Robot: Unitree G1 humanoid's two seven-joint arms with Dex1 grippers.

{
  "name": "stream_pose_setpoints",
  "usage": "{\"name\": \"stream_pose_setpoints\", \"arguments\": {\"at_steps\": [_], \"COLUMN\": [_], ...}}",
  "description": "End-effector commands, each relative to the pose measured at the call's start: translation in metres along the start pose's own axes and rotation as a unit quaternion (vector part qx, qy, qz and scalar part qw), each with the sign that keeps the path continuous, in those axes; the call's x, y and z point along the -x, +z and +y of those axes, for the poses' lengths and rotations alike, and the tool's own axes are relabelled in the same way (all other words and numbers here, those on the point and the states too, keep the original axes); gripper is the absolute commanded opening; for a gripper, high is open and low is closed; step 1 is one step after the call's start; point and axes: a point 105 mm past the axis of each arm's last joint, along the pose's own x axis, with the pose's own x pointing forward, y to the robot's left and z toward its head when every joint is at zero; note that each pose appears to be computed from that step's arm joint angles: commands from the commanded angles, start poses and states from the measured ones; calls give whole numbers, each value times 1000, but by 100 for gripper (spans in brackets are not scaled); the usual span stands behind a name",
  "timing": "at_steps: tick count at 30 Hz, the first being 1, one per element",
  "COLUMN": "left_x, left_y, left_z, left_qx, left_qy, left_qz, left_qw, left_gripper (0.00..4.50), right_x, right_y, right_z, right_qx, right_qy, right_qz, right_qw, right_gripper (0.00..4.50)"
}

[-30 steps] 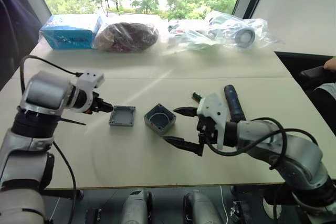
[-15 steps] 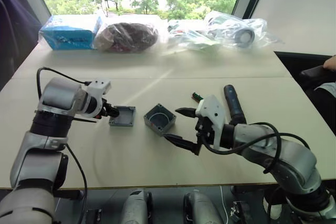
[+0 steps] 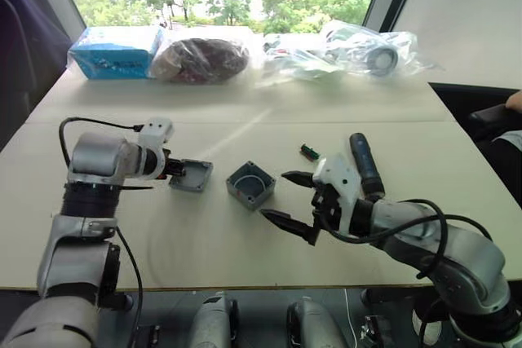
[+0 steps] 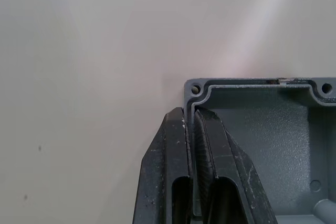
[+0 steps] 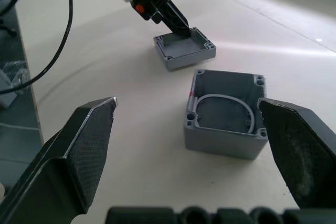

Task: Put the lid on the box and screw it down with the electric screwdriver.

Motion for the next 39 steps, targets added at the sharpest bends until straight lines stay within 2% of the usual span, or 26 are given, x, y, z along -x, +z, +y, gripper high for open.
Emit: {"name": "stream_pose_setpoints", "arguments": {"at_steps": [1,4,7,9,13,18,21,24,39], "left_x": [32,39,58,67,73,73,70,62,62], "left_y": [77,94,122,134,146,148,148,147,143], "left_z": [-1,-18,-63,-82,-125,-164,-173,-178,-183], "left_qx": [1,-48,-124,-153,-171,-198,-194,-184,-167], "left_qy": [-31,-57,-132,-156,-215,-264,-276,-272,-285], "left_qz": [-185,-215,-294,-334,-372,-393,-395,-387,-376], "left_qw": [982,974,938,917,887,858,855,862,866], "left_gripper": [4,4,4,4,4,4,4,4,4], "right_x": [3,5,10,12,2,-8,-9,-10,-19], "right_y": [30,38,62,75,94,95,94,94,87], "right_z": [-21,-31,-49,-60,-74,-79,-80,-77,-73], "right_qx": [-38,-73,-103,-111,-157,-198,-202,-213,-231], "right_qy": [-42,-51,-63,-73,-76,-75,-77,-74,-93], "right_qz": [-75,-87,-129,-152,-185,-184,-181,-186,-189], "right_qw": [996,992,984,979,967,960,959,956,950], "right_gripper": [450,450,450,450,450,450,450,450,450]}}
